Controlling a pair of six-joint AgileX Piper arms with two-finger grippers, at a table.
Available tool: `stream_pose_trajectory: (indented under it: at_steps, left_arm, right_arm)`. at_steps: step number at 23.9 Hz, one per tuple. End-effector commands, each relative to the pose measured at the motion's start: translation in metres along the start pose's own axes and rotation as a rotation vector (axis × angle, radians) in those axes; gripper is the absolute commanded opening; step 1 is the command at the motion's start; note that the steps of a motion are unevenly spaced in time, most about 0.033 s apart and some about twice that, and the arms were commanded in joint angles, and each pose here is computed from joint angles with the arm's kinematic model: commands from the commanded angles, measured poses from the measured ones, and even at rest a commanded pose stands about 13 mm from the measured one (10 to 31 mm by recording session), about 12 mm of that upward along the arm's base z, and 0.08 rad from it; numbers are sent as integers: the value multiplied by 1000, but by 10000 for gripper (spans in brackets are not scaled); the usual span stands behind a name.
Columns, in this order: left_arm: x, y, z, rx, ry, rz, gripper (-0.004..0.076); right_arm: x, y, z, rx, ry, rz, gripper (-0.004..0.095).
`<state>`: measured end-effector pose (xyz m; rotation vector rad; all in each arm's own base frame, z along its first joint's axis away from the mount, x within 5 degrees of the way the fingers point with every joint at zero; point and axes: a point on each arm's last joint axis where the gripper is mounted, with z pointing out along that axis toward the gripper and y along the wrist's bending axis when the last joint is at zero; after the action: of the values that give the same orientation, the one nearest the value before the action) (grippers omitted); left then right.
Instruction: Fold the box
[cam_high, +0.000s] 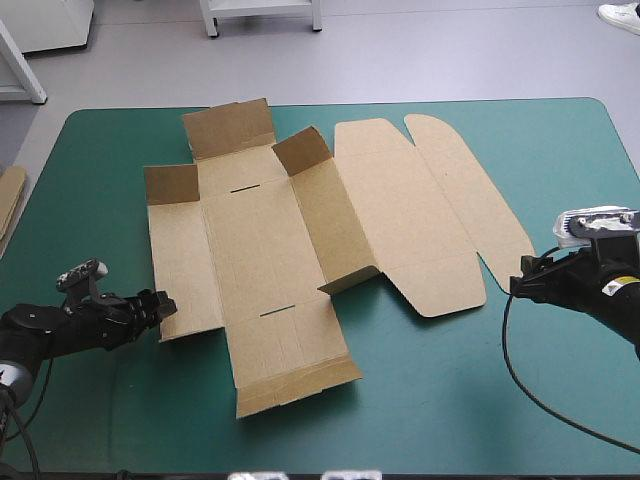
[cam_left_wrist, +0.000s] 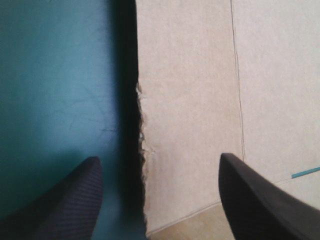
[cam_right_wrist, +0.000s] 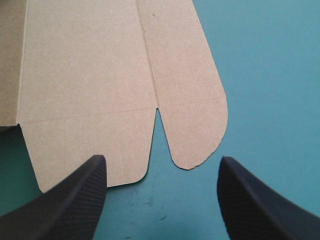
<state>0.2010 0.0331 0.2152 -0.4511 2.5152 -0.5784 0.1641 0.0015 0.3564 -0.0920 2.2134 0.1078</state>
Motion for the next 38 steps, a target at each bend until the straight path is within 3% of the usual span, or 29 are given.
stream_pose_trajectory:
  at_steps: [1,10,15,17,19,23,32,38]
  left_arm:
    - [-11,-5,3,67,-48,-30,477]
    - [-16,2,39,227,32,-102,477]
    - [-29,-9,42,408,-83,-135,461]
    - [-34,-9,41,413,-119,-164,375]
    - [-34,-7,42,398,-130,-165,208]
    - [-34,-8,41,399,-136,-122,-8]
    - [-32,-9,41,393,-113,25,-8]
    - [-41,-17,40,427,2,212,-8]
  right_arm:
    - [-14,1,-7,5,-91,-4,600]
    - [-15,0,-7,8,-94,-6,599]
    - [-14,1,-7,3,-86,-3,579]
    - [-14,1,-7,3,-86,-4,579]
    - [-14,1,-7,2,-84,-4,579]
    - [-14,1,-7,3,-84,-4,579]
    - [-14,1,-7,4,-90,-6,577]
    - [-15,0,-7,7,-94,-12,577]
